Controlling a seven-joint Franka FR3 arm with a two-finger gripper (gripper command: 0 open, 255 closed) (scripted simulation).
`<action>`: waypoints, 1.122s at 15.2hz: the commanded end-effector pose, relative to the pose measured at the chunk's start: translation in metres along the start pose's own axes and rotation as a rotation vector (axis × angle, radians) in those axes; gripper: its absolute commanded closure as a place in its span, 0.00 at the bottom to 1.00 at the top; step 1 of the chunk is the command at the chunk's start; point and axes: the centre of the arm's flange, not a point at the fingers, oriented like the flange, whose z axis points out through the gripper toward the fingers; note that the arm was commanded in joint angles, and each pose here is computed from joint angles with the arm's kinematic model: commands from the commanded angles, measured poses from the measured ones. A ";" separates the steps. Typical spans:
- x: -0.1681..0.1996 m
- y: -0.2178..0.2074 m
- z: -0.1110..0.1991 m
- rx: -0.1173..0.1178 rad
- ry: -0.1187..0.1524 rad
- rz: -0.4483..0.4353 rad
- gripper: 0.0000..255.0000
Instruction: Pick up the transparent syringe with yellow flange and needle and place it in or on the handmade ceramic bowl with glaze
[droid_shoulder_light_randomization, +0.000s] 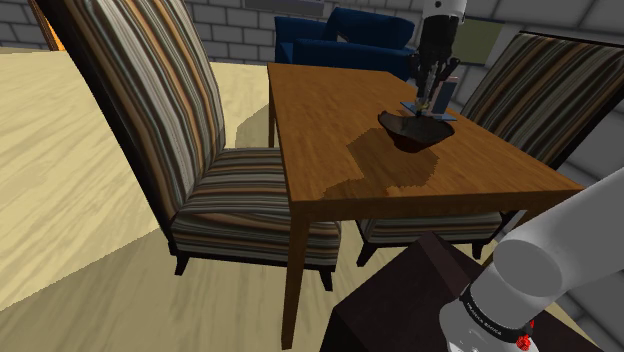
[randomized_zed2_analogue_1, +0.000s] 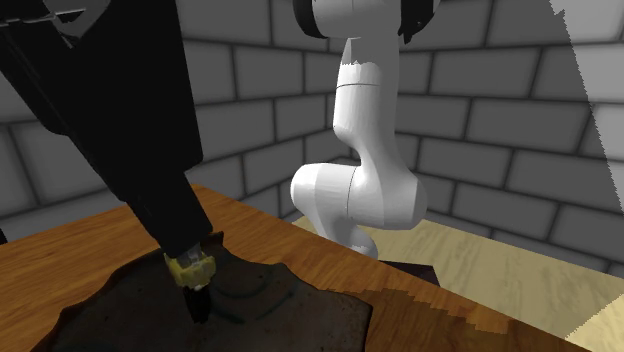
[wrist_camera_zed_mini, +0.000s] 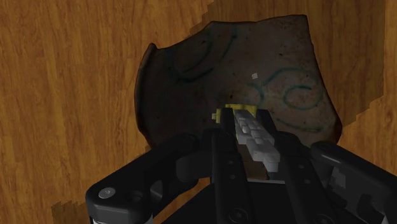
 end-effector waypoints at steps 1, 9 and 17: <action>0.000 0.000 0.000 0.000 0.000 0.000 1.00; 0.000 0.000 -0.026 0.000 0.000 0.000 0.00; 0.000 0.000 -0.050 0.000 0.000 0.000 0.00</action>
